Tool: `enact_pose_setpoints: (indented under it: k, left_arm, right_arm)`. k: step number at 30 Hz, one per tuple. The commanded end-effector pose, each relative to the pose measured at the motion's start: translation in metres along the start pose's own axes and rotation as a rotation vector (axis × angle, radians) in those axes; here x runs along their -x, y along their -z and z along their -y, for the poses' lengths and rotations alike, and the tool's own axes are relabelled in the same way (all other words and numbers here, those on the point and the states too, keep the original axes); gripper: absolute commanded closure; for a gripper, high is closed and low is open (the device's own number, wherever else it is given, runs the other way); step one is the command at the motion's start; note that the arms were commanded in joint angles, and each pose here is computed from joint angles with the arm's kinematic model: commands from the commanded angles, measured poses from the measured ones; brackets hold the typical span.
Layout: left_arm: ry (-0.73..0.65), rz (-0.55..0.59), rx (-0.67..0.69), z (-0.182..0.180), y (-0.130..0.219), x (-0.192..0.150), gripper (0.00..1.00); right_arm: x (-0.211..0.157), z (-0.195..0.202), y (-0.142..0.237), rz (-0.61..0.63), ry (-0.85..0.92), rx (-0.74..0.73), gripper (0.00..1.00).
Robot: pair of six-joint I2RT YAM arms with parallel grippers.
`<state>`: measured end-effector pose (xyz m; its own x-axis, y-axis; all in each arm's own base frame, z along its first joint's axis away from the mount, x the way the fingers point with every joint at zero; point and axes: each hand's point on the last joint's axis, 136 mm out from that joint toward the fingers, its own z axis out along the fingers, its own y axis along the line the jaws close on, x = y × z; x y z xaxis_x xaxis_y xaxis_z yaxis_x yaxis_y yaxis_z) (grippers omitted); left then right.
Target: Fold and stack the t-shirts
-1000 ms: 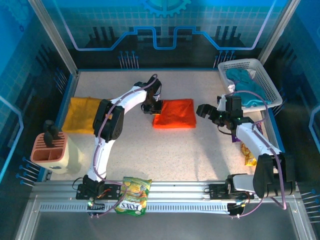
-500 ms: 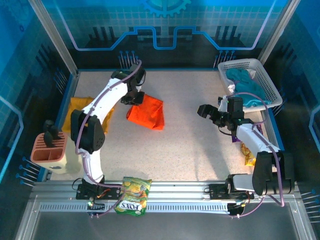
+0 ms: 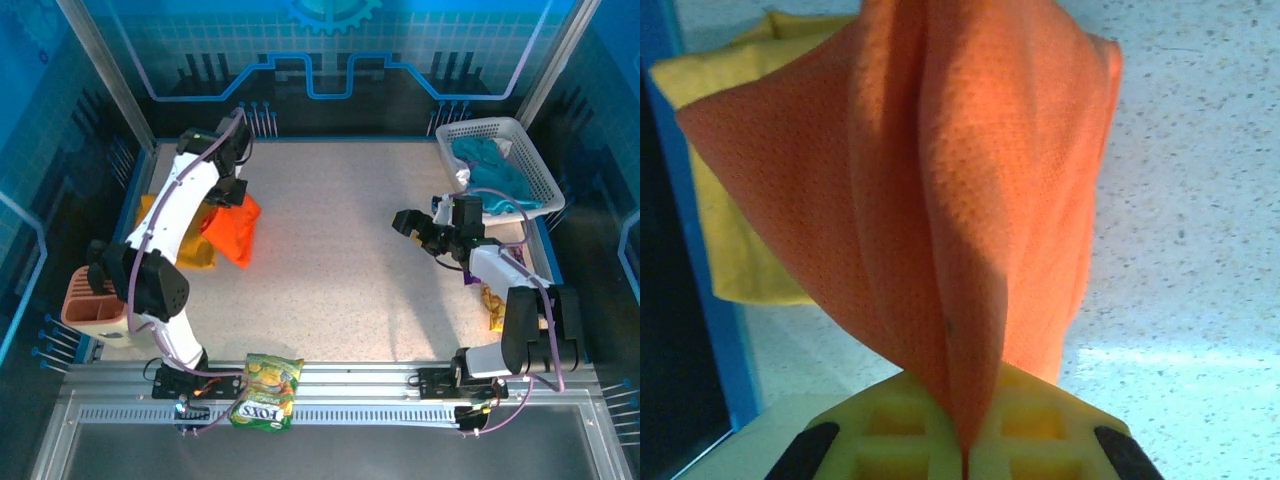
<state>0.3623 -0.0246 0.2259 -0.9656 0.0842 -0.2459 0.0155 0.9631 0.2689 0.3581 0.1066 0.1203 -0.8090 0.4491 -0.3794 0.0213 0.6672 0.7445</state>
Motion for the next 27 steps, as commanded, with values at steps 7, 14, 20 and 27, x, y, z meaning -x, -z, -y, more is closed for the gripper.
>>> enact_pose_setpoints:
  k: [7,14,20,27]
  left_arm:
    - [0.007,0.065,0.116,-0.049,0.030,-0.004,1.00]
    - [0.018,0.026,0.156,-0.060,0.019,-0.006,1.00]
    - [0.023,0.029,0.186,-0.070,0.019,-0.004,1.00]
    - [0.051,0.008,0.173,-0.071,0.008,-0.005,1.00]
  right_arm:
    - [0.003,-0.004,-0.002,-0.006,-0.040,0.058,0.06]
    - [0.004,-0.006,0.001,-0.010,-0.036,0.054,0.06]
    - [0.003,-0.007,0.002,-0.015,-0.041,0.055,0.06]
    - [0.004,-0.007,-0.001,-0.029,-0.047,0.056,0.06]
